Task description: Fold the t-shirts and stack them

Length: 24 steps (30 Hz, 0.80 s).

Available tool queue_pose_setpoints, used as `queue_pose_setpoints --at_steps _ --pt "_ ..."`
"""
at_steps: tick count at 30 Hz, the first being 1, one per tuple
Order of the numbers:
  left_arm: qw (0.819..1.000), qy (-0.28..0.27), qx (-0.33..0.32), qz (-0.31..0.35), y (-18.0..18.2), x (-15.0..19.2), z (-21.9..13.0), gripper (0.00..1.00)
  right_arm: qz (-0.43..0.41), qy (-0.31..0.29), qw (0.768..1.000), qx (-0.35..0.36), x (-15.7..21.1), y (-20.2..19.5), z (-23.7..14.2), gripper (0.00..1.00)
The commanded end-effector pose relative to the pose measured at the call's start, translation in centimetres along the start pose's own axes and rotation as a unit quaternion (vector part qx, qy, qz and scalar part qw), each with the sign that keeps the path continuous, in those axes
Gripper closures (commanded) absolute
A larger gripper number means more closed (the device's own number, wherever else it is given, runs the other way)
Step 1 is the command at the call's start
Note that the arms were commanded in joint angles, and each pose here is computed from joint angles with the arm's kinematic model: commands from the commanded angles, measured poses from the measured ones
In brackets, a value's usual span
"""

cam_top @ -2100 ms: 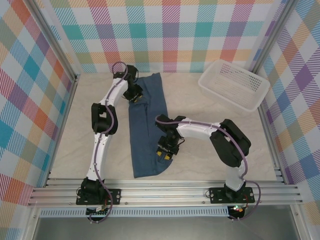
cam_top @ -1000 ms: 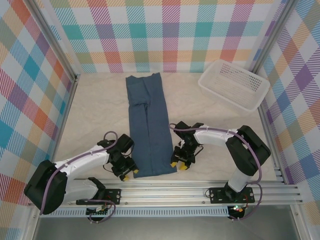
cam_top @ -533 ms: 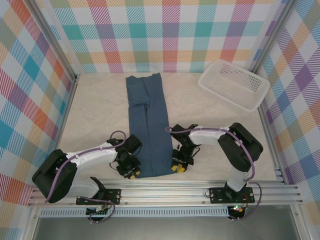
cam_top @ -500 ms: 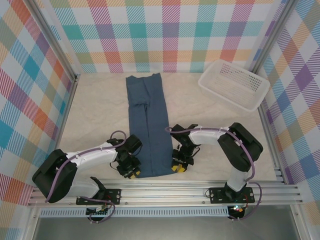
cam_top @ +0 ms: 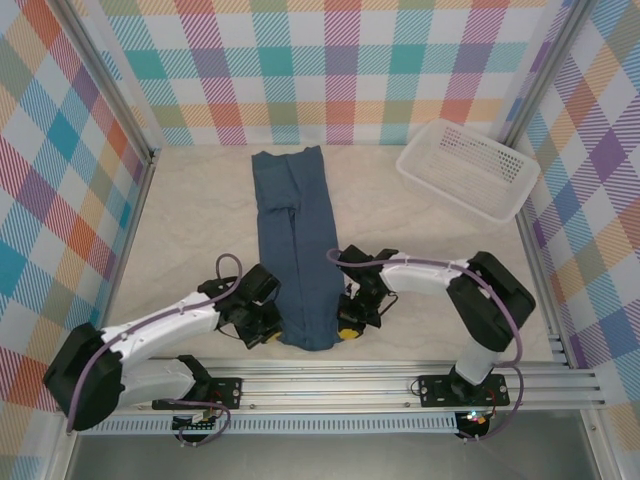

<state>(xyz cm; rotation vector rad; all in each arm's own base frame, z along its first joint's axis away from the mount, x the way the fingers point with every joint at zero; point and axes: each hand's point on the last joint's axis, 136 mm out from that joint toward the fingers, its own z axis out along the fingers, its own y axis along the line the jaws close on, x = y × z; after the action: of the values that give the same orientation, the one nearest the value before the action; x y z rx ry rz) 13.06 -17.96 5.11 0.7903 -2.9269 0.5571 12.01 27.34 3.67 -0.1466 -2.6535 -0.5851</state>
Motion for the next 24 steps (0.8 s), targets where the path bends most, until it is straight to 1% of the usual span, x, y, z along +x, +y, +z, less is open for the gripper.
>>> queue_pose_setpoints --at_steps 1,4,6,9,15,19,21,24 --pt "0.999 0.035 -0.035 -0.002 2.9 2.3 -0.3 1.0 -0.003 0.033 0.999 -0.011 2.9 -0.5 -0.9 1.0" --pt "0.998 0.054 -0.013 -0.01 2.6 3.1 -0.6 1.0 -0.008 0.045 0.999 -0.028 3.8 0.4 -1.8 1.0" --pt "0.999 0.042 0.0 -0.02 2.2 2.8 -1.1 1.0 -0.012 0.041 0.999 -0.034 3.9 1.2 -2.5 1.0" --pt "0.999 0.009 0.027 -0.042 0.9 1.3 -2.2 1.0 -0.01 0.021 0.999 -0.04 2.9 2.0 -3.9 1.0" --pt "0.992 -0.04 0.087 -0.087 -2.8 -3.0 -4.1 1.0 0.0 -0.012 0.998 -0.069 -1.1 4.2 -6.6 1.0" --pt "0.986 -0.055 0.12 -0.103 -5.4 -6.3 -5.2 1.0 -0.002 -0.028 0.996 -0.085 -4.4 6.0 -8.3 1.0" --pt "0.984 -0.063 0.13 -0.106 -6.4 -8.0 -6.0 1.0 0.001 -0.043 0.995 -0.089 -6.0 6.5 -9.3 1.0" --pt "0.984 -0.071 0.124 -0.102 -7.4 -10.5 -6.7 1.0 0.009 -0.061 0.993 -0.102 -8.6 7.2 -10.6 1.0"
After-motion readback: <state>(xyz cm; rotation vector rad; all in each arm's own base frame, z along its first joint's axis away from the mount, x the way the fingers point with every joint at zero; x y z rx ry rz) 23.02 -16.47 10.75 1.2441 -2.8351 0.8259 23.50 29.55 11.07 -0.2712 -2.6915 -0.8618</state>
